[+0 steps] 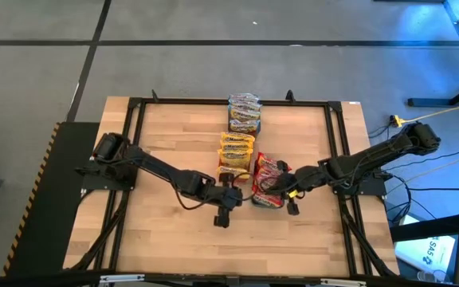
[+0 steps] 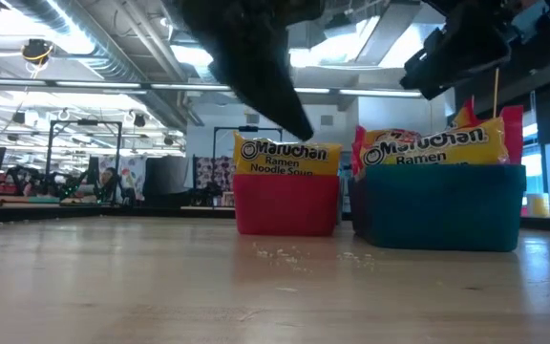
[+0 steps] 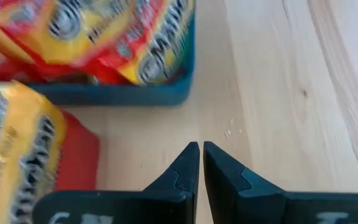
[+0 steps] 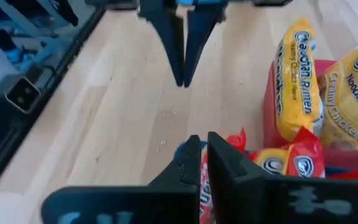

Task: Sort Maruchan noodles
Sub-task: Move the blue bin to the middle right of the table

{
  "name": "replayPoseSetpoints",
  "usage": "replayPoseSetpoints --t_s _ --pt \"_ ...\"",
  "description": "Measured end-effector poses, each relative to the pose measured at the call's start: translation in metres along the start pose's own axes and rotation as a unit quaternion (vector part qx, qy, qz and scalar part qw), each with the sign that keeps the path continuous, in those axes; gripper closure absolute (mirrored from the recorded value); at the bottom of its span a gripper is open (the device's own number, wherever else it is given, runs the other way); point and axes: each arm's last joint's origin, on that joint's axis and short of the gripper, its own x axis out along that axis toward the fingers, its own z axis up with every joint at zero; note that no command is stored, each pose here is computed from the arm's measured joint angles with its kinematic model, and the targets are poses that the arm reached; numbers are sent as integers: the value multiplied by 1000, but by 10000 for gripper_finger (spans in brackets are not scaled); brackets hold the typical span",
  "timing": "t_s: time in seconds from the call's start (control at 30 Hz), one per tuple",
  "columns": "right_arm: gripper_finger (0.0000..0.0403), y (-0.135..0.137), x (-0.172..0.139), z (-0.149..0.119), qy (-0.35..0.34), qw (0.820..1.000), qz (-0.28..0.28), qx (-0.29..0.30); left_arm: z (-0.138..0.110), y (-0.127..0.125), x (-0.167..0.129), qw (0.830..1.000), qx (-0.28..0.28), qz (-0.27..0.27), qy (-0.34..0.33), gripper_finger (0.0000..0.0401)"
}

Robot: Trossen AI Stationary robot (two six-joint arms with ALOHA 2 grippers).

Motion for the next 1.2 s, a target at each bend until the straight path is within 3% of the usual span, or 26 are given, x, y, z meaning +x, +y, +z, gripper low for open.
replayPoseSetpoints --t_s 0.3,0.6,0.8,0.93,1.2 --pt "402 3 13 11 -5 1000 11 24 -41 -12 16 1000 -3 3 17 385" --pt "402 12 67 47 123 992 -2 12 -60 -28 -1 999 -15 43 19 385" --pt "402 3 108 58 223 974 -45 9 -64 -39 -6 998 -3 52 16 385" --pt "402 -9 126 48 288 955 -67 3 -65 -41 -7 998 -9 57 17 385" --pt "402 -21 111 31 391 909 -146 -9 -65 -42 -7 998 -9 56 17 385"
